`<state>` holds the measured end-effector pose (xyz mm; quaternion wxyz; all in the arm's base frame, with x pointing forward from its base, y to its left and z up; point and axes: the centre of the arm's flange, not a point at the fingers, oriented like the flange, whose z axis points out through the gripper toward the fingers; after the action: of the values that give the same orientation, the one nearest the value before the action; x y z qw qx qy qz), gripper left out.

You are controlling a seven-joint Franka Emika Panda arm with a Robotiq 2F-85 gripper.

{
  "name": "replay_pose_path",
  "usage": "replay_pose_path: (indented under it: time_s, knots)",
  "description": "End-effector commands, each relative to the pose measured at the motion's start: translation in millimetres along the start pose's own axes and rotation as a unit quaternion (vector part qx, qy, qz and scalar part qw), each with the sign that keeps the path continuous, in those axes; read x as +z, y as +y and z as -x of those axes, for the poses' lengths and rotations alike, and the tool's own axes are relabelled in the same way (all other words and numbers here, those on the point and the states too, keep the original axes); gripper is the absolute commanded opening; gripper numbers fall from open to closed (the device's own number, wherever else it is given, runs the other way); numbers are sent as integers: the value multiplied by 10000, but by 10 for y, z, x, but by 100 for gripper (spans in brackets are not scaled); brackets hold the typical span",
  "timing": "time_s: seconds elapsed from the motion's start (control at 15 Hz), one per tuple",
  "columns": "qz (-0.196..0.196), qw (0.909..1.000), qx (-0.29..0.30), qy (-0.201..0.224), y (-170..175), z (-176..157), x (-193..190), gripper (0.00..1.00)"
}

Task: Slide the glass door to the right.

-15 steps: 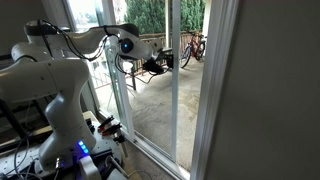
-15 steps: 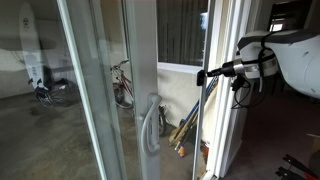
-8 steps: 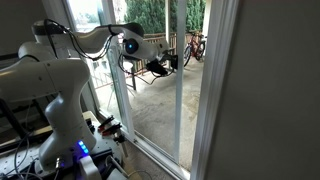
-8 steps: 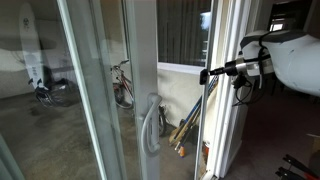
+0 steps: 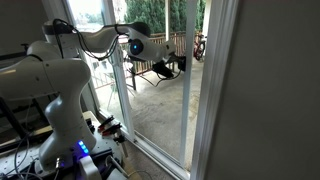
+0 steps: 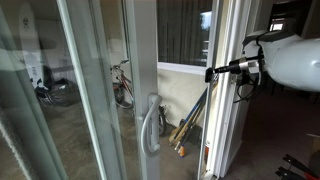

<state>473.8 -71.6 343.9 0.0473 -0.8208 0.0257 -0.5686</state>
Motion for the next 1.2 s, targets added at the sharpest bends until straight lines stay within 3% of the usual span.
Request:
replay_pose_path:
  time_s: [0.0, 0.6, 0.87, 1.13]
  knots:
    - [299, 9990, 308, 103, 432, -60, -87, 0]
    - [976, 9931, 620, 183, 1161, -3, -359, 0]
    - [990, 9934, 575, 117, 1097, 76, -347, 0]
    - [700, 9963, 493, -56, 784, 216, -158, 0]
